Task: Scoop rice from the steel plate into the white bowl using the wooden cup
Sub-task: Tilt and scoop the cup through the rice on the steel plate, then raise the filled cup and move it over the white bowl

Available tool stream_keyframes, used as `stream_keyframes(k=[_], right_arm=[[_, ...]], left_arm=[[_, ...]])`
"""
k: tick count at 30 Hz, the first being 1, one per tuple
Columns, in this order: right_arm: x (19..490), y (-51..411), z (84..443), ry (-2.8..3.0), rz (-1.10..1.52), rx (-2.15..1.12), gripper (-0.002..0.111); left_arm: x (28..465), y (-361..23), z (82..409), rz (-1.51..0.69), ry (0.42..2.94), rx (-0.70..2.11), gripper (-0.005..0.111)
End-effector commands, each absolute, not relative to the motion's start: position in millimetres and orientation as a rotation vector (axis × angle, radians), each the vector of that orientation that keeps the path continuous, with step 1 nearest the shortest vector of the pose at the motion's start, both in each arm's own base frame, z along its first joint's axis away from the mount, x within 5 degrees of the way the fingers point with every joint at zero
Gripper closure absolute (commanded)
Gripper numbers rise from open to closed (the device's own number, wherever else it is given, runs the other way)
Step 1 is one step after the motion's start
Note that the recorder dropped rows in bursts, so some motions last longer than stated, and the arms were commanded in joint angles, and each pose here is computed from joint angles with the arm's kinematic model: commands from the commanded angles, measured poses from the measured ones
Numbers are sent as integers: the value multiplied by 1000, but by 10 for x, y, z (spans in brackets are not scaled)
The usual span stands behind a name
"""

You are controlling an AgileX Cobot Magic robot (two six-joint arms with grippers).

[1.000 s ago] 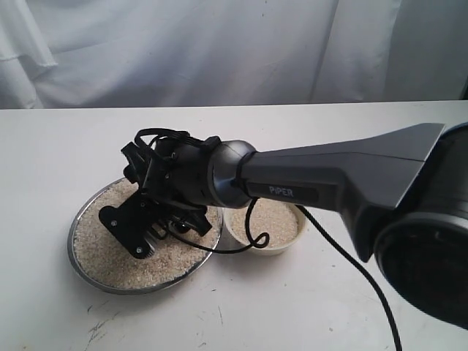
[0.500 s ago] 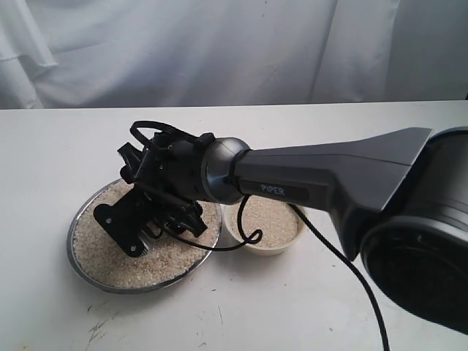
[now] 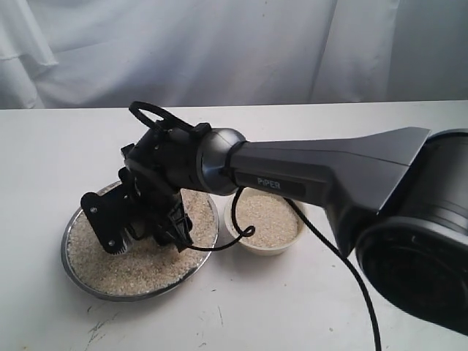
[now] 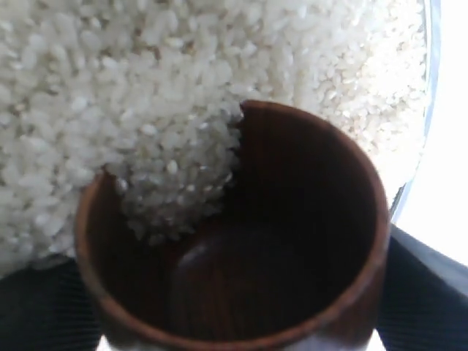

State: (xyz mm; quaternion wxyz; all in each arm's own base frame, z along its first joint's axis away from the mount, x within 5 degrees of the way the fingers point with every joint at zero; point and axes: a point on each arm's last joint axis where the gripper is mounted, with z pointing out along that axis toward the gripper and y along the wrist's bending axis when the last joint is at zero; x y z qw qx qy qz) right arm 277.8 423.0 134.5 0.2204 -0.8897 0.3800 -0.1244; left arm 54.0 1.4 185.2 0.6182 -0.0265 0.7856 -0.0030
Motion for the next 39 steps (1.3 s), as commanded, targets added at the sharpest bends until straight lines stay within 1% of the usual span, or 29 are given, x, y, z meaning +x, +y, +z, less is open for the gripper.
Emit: stream_keyframes(k=[1, 4, 7, 11, 14, 18, 23, 28, 33, 39], right_arm=[[2779, 4139, 1406, 1214, -225, -2439, 108], [2871, 4066, 1536, 1270, -187, -2383, 108], [2967, 4002, 1695, 1360, -73, -2268, 108], [3047, 3940, 1823, 1418, 18, -2180, 108], [3094, 3894, 1898, 1456, 68, -2129, 108], [3202, 3765, 2098, 1501, 109, -2044, 108], [3359, 3468, 2407, 1516, 32, -1994, 108], [3365, 3148, 2613, 1567, -162, -1958, 108], [3309, 2906, 2630, 1608, -344, -1956, 108], [3172, 2650, 2500, 1744, -435, -1857, 108]], left_arm=[[540, 15, 1844, -7, 1801, -64, 107], [540, 15, 1844, -7, 1801, -64, 107], [540, 15, 1844, -7, 1801, -64, 107], [540, 15, 1844, -7, 1801, -64, 107], [540, 15, 1844, -7, 1801, -64, 107], [540, 15, 1844, -7, 1801, -64, 107], [540, 15, 1844, -7, 1801, -64, 107], [540, 15, 1844, -7, 1801, -64, 107], [540, 15, 1844, -7, 1801, -64, 107], [540, 15, 1844, -7, 1801, -64, 107]])
